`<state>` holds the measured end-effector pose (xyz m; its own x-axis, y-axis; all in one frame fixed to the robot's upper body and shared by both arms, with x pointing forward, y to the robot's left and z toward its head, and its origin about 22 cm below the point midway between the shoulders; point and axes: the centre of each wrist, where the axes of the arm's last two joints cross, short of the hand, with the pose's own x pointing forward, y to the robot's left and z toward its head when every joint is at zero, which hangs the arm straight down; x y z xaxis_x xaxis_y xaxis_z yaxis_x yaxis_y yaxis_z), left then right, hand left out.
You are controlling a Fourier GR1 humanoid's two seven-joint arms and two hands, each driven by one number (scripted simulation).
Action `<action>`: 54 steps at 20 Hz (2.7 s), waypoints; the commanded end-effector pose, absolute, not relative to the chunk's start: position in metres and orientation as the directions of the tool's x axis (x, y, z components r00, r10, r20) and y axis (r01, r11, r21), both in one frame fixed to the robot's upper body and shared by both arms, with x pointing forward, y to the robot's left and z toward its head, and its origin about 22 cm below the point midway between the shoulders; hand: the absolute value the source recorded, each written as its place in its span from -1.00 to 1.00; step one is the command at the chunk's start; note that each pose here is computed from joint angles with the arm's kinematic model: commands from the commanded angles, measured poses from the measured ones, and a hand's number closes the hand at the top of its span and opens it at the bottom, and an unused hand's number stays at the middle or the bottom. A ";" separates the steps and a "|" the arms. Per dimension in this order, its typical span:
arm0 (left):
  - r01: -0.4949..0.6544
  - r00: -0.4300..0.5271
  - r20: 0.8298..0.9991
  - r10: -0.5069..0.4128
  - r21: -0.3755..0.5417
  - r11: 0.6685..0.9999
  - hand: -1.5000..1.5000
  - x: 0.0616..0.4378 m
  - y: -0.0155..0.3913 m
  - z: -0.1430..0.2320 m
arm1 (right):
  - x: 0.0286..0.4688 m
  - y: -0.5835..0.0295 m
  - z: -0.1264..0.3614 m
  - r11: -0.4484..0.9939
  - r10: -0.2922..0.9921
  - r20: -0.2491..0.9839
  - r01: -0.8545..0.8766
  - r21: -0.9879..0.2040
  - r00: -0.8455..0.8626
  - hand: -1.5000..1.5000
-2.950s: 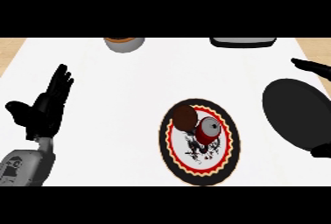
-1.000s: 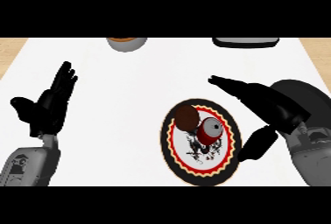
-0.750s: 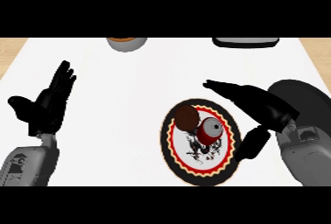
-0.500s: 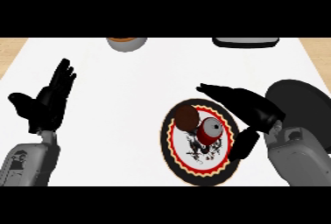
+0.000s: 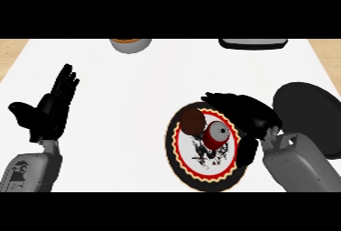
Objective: Pick the can from the plate and place it in the pan
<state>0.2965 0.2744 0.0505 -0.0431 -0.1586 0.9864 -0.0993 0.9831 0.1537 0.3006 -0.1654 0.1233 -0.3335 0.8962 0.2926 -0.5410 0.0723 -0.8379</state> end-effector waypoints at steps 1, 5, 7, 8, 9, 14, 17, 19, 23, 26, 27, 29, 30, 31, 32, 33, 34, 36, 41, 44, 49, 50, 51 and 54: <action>-0.099 -0.041 0.984 -0.171 0.166 0.981 0.00 0.300 0.279 0.044 | 0.317 -0.159 0.119 0.021 0.915 0.238 -0.551 -0.834 -0.326 -1.00; -0.098 -0.028 0.990 -0.139 0.136 0.986 0.00 0.308 0.278 0.053 | 0.322 -0.154 0.099 0.045 0.905 0.273 -0.565 -0.824 -0.325 -1.00; -0.124 -0.051 0.987 -0.154 0.146 0.981 0.00 0.307 0.266 0.045 | 0.296 -0.154 0.084 0.040 0.905 0.273 -0.573 -0.819 -0.326 -1.00; -0.104 -0.050 0.987 -0.153 0.147 0.984 0.00 0.302 0.268 0.038 | 0.313 -0.143 0.097 0.022 0.909 0.253 -0.569 -0.822 -0.331 -1.00; -0.097 -0.042 0.986 -0.163 0.158 0.983 0.00 0.295 0.268 0.058 | 0.313 -0.164 0.070 0.013 0.910 0.243 -0.564 -0.826 -0.335 -1.00; -0.098 -0.051 0.987 -0.152 0.146 0.984 0.00 0.296 0.267 0.053 | 0.305 -0.132 0.085 -0.019 0.920 0.207 -0.566 -0.824 -0.333 -1.00; -0.106 -0.036 0.986 -0.162 0.157 0.982 0.00 0.295 0.279 0.060 | 0.300 -0.159 0.066 -0.066 0.926 0.182 -0.617 -0.784 -0.331 -1.00; -0.099 -0.045 0.987 -0.152 0.147 0.984 0.00 0.304 0.280 0.042 | 0.295 -0.150 0.046 -0.055 0.922 0.195 -0.612 -0.789 -0.336 -1.00; -0.096 -0.032 0.986 -0.165 0.161 0.982 0.00 0.286 0.265 0.038 | 0.316 -0.130 0.063 -0.046 0.916 0.224 -0.640 -0.767 -0.333 -1.00; -0.099 -0.050 0.987 -0.149 0.144 0.985 0.00 0.313 0.281 0.040 | 0.324 -0.162 0.058 -0.084 0.857 0.262 -0.623 -0.778 -0.443 1.00; -0.105 -0.034 0.987 -0.156 0.152 0.983 0.00 0.298 0.270 0.052 | 0.306 -0.132 0.047 -0.111 0.852 0.240 -0.609 -0.786 -0.465 1.00; -0.108 -0.055 0.984 -0.172 0.165 0.980 0.00 0.288 0.282 0.044 | 0.306 -0.142 0.052 -0.123 0.853 0.221 -0.594 -0.795 -0.473 1.00; -0.093 -0.031 0.987 -0.157 0.154 0.984 0.00 0.305 0.271 0.054 | 0.308 -0.138 0.025 -0.119 0.854 0.224 -0.596 -0.794 -0.470 1.00; -0.091 -0.042 0.989 -0.139 0.135 0.987 0.00 0.294 0.281 0.069 | 0.300 -0.157 0.042 -0.104 0.855 0.232 -0.592 -0.799 -0.464 1.00; -0.100 -0.036 0.987 -0.157 0.153 0.983 0.00 0.296 0.282 0.035 | 0.319 -0.157 0.060 -0.104 0.859 0.225 -0.587 -0.803 -0.459 1.00; -0.103 -0.056 0.985 -0.164 0.158 0.982 0.00 0.297 0.264 0.045 | 0.312 -0.135 0.051 -0.095 0.858 0.235 -0.592 -0.800 -0.456 1.00; -0.088 -0.049 0.986 -0.160 0.155 0.984 0.00 0.302 0.270 0.051 | 0.323 -0.137 0.031 -0.106 0.854 0.229 -0.587 -0.803 -0.467 1.00; -0.096 -0.042 0.986 -0.159 0.155 0.983 0.00 0.300 0.282 0.041 | 0.307 -0.143 0.043 -0.093 0.852 0.226 -0.561 -0.823 -0.472 1.00; -0.133 -0.033 0.984 -0.177 0.171 0.976 0.00 0.282 0.293 0.038 | 0.227 -0.150 0.029 0.072 0.928 0.251 -0.528 -0.846 -0.277 1.00; -0.150 -0.017 0.986 -0.168 0.163 0.975 0.00 0.290 0.290 0.043 | 0.180 -0.141 0.031 0.156 0.944 0.268 -0.457 -0.876 -0.191 1.00; -0.136 -0.037 0.986 -0.162 0.155 0.979 0.00 0.289 0.294 0.051 | 0.148 -0.152 0.081 0.243 0.938 0.260 -0.101 -0.965 -0.229 1.00; -0.115 -0.017 0.986 -0.165 0.162 0.980 0.00 0.286 0.286 0.042 | 0.142 -0.154 0.085 0.277 0.936 0.280 -0.045 -0.960 -0.215 1.00; -0.128 -0.016 0.989 -0.146 0.142 0.982 0.00 0.282 0.279 0.036 | 0.134 -0.153 0.099 0.314 0.927 0.311 -0.022 -0.949 -0.210 1.00; -0.117 -0.036 0.985 -0.168 0.162 0.980 0.00 0.286 0.286 0.032 | 0.113 -0.168 0.115 0.358 0.918 0.341 0.050 -0.932 -0.200 1.00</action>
<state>0.2903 0.2869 0.0430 -0.0292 -0.1623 0.9863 -0.1310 0.9788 0.1572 0.1406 -0.1550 0.0913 -0.2134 0.9289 0.3026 -0.0629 0.2961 -0.9531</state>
